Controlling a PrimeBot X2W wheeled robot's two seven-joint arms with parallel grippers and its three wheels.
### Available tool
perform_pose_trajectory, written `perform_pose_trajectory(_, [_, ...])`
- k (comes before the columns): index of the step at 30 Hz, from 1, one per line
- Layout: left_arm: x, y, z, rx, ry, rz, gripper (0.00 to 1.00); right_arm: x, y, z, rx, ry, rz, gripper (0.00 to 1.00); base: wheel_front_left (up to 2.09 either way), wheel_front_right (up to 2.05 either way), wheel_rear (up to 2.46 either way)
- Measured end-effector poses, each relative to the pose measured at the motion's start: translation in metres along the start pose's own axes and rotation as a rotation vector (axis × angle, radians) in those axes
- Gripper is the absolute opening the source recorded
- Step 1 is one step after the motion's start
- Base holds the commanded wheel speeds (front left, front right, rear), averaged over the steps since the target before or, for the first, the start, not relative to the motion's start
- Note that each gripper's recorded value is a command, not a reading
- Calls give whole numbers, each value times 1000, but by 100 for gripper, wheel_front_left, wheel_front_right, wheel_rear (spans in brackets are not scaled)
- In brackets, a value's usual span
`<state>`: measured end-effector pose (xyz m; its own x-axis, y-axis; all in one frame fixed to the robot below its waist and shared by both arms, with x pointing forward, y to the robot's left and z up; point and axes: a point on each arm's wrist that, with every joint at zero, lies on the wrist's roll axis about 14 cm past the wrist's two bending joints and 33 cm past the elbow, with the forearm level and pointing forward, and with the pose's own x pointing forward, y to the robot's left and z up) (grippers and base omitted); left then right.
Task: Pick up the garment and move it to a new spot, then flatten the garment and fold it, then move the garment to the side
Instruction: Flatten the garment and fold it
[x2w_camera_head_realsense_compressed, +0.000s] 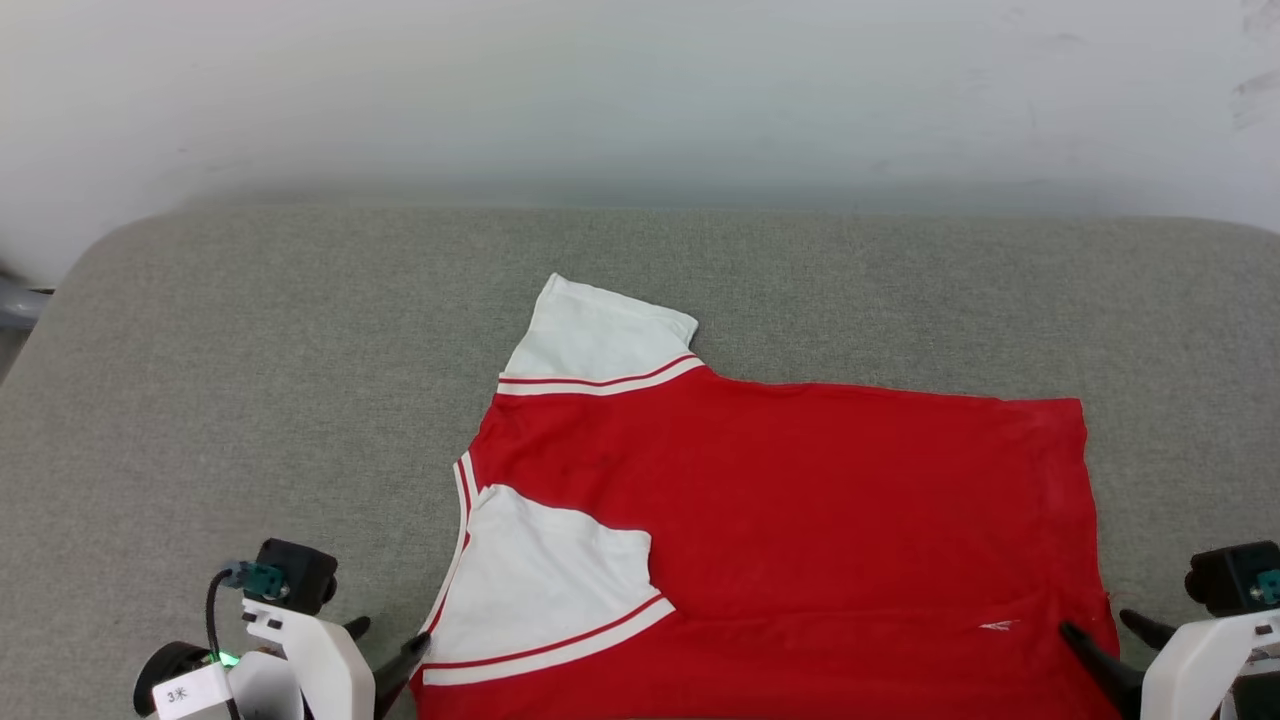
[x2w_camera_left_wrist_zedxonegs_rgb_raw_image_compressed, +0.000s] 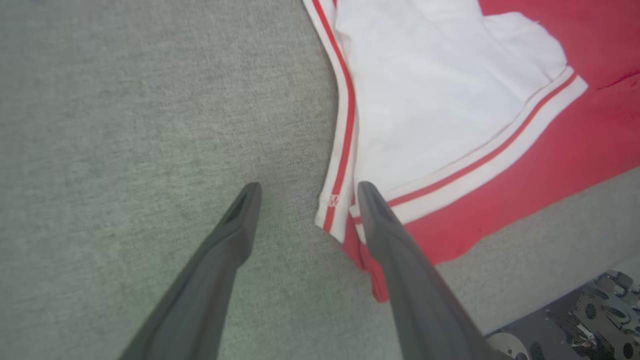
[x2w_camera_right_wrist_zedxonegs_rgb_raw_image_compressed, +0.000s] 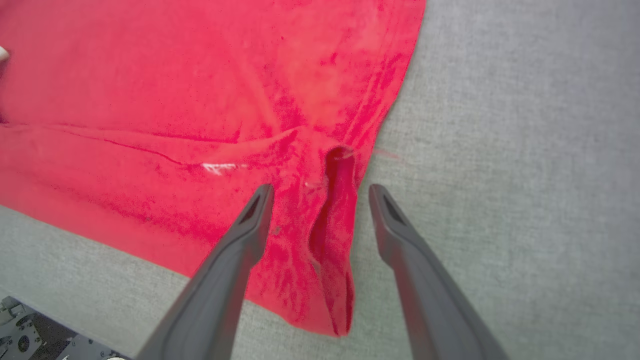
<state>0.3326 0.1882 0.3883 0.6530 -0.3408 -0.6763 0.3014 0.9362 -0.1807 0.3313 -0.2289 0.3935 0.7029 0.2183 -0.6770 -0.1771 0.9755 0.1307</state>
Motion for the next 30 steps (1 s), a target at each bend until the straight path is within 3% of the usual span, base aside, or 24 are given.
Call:
perform_pose_trajectory(9, [-20, 8, 74, 86, -274, 62, 100, -37, -5, 95, -19, -498, -90, 100, 0, 0, 0])
perform_pose_trajectory(15, [-20, 0, 137, 151, -448, 64, 100, -65, -3, 131, -33, -742, -167, 100, 0, 0, 0])
perform_pose_trajectory(22, [0, -18, 200, 232, -527, 12, 100, -80, 4, 150, -41, -898, -224, 100, 0, 0, 0])
perform_pose_trajectory(30, [54, -21, 251, 260, -408, -48, 100, -62, 5, 154, -42, -914, -252, 100, 0, 0, 0])
